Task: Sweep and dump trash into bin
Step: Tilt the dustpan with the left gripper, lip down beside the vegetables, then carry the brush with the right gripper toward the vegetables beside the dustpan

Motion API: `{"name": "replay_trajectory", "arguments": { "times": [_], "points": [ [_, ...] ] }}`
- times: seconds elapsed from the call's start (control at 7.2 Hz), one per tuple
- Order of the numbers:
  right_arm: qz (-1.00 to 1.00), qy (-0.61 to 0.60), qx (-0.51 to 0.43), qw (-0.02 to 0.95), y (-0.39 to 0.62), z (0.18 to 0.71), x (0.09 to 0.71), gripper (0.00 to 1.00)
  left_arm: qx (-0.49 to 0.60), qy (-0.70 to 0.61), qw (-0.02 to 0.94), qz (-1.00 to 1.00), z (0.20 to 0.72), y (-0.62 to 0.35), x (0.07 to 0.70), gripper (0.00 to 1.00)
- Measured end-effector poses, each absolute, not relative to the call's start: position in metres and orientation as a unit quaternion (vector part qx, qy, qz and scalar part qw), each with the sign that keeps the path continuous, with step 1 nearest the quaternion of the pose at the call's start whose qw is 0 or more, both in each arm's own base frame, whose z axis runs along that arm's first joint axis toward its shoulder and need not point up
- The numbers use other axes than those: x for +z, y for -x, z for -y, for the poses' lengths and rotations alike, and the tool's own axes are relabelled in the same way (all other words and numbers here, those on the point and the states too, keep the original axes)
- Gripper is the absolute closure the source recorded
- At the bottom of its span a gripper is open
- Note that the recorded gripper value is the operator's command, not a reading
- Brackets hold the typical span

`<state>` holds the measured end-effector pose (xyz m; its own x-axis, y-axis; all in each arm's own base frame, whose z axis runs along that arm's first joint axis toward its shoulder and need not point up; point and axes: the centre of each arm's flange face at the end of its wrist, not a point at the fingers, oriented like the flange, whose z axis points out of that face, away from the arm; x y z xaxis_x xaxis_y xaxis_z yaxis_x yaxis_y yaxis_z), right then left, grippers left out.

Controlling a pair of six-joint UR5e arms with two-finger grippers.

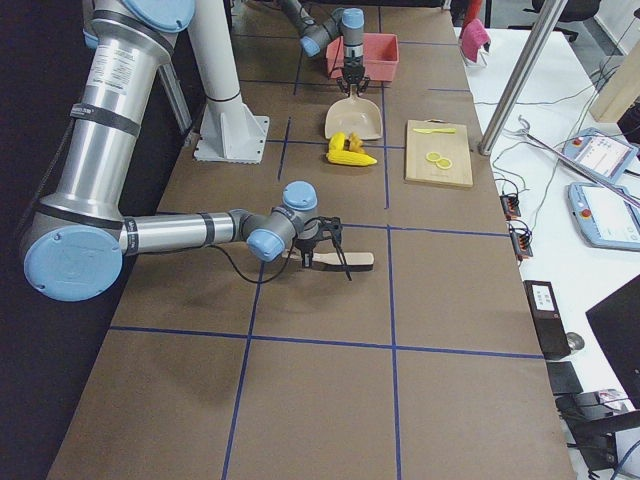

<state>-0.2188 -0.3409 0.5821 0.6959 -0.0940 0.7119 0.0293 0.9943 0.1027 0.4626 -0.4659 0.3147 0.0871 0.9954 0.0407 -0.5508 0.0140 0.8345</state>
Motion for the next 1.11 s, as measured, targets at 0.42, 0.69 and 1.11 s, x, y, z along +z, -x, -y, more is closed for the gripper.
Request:
{"name": "replay_trajectory", "arguments": {
  "times": [0.42,0.69,1.11],
  "points": [
    [0.392,-0.04,-0.026,0.919,0.222,0.343,0.577,1.0,0.606,-0.355,0.641,-0.311,0.459,-0.473,0.307,0.99],
    [0.409,-0.028,-0.001,0.912,0.243,0.353,0.547,1.0,0.607,-0.354,0.64,-0.312,0.457,-0.476,0.307,0.99],
    [0.421,-0.003,0.008,0.907,0.298,0.362,0.464,1.0,0.608,-0.352,0.64,-0.312,0.455,-0.478,0.309,0.99]
  ]
}}
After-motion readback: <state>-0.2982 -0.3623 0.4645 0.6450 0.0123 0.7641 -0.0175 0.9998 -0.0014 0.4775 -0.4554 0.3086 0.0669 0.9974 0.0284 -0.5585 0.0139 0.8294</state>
